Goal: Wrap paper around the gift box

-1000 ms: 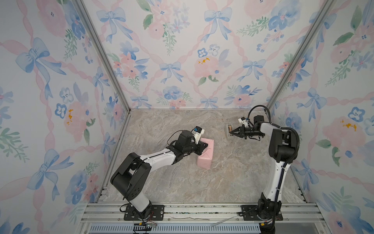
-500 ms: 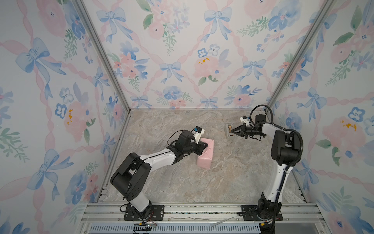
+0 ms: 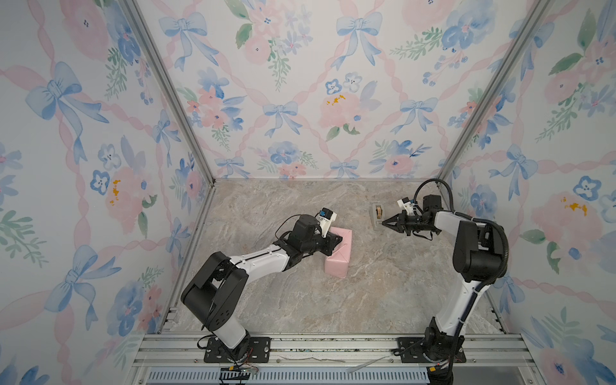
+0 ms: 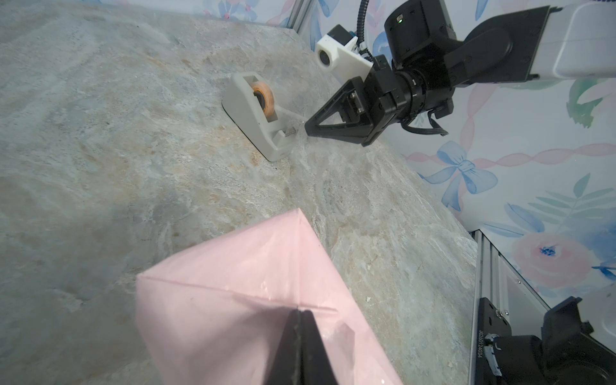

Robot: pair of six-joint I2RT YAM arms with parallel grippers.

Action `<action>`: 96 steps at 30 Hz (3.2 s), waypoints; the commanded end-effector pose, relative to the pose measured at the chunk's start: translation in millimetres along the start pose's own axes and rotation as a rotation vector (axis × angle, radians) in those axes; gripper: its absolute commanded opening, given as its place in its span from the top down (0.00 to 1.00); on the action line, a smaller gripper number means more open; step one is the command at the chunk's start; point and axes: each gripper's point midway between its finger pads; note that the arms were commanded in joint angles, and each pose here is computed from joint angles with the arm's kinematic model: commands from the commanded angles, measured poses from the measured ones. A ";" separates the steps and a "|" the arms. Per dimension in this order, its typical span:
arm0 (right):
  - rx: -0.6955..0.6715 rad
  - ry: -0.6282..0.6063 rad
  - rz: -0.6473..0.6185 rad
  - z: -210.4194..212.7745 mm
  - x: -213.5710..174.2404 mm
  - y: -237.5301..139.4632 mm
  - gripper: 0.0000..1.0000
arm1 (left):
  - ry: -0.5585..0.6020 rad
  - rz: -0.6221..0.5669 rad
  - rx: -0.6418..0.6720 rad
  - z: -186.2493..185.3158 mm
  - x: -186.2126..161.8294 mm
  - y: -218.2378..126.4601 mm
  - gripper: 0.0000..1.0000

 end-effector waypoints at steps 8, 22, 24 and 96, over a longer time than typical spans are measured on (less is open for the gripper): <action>-0.024 0.010 -0.013 -3.3 -18.2 6.5 1.00 | -0.031 0.087 0.032 6.4 -27.8 -2.1 0.94; -0.112 0.040 0.021 -22.8 -29.2 21.7 1.00 | -0.032 0.091 0.032 6.1 -28.7 -0.7 0.94; -0.125 0.044 0.022 -26.0 -29.7 22.4 1.00 | -0.031 0.093 0.031 5.9 -29.8 -0.9 0.94; -0.084 -0.357 0.013 164.0 -100.9 36.9 1.00 | -0.015 0.057 0.021 -3.5 -24.2 -17.7 0.94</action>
Point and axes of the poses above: each gripper's point midway between its finger pads, its own y axis out along the fingers, its own z axis along the line the jaws close on, x = y × z, and after that the axes turned 6 degrees about -y, right-handed
